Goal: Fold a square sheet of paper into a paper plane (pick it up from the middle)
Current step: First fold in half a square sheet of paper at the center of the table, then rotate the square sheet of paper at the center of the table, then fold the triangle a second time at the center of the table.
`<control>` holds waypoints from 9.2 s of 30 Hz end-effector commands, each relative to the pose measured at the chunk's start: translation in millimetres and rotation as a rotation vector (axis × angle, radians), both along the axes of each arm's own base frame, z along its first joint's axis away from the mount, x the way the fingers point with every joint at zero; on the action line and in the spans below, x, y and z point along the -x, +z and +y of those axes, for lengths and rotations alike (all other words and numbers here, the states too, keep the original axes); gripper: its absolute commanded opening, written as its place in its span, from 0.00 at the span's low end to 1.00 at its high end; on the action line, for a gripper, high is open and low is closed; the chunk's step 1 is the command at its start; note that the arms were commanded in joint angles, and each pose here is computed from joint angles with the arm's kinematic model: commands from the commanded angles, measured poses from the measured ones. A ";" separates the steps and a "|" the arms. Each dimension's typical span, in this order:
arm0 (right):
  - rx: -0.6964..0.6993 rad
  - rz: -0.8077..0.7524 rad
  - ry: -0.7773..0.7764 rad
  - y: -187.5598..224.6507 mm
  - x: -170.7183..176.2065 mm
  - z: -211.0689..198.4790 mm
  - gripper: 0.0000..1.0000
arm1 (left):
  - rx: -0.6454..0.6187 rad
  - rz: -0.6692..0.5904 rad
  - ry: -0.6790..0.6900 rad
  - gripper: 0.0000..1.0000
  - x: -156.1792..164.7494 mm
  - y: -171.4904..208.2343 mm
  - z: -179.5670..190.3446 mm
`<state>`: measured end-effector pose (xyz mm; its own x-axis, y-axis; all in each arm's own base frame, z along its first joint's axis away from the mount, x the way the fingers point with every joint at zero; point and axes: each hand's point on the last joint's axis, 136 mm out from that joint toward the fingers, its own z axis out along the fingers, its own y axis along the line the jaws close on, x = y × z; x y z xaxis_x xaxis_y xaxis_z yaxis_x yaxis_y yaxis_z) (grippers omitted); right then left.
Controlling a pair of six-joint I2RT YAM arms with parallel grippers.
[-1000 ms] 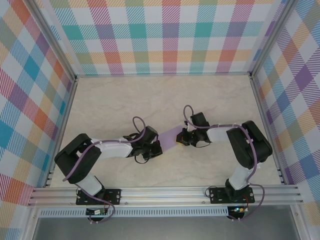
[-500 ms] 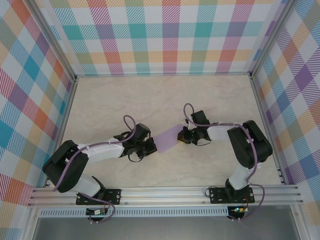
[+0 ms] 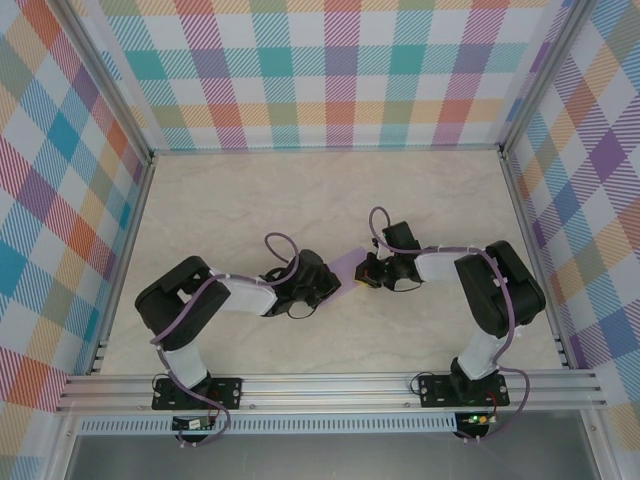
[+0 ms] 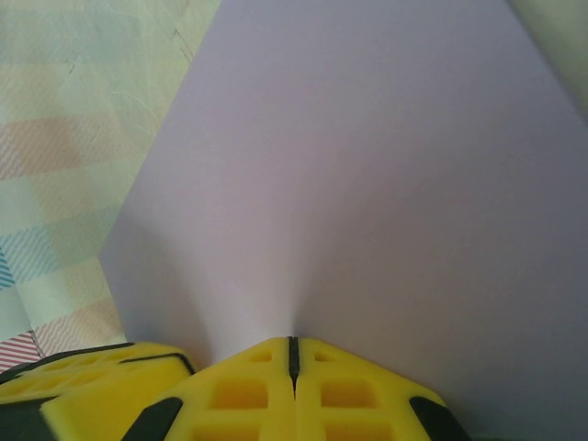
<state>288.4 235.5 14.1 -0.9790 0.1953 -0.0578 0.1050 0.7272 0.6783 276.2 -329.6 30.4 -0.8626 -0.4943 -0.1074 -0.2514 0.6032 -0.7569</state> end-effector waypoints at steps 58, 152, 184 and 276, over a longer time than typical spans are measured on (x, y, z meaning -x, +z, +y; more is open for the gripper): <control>0.312 -0.043 0.490 -7.2 32.7 101.5 0.20 | -0.489 0.132 0.143 1.00 -11.2 31.2 176.7; 0.580 -0.050 0.589 -9.7 88.0 61.0 0.82 | -0.349 0.270 0.140 1.00 10.6 13.7 177.3; 0.582 0.006 0.589 -22.1 85.5 42.1 0.85 | -0.339 0.267 0.121 1.00 10.7 13.1 174.0; 0.089 -0.222 0.513 69.4 72.9 55.6 0.54 | 0.030 0.194 -0.247 0.05 23.0 -1.1 29.1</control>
<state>222.5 287.0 87.6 -0.9329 -0.2556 -0.2535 -0.3591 0.7108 0.6048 252.4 -291.3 25.8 -0.9570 -0.2806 0.0739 -0.2466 0.6525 -0.7166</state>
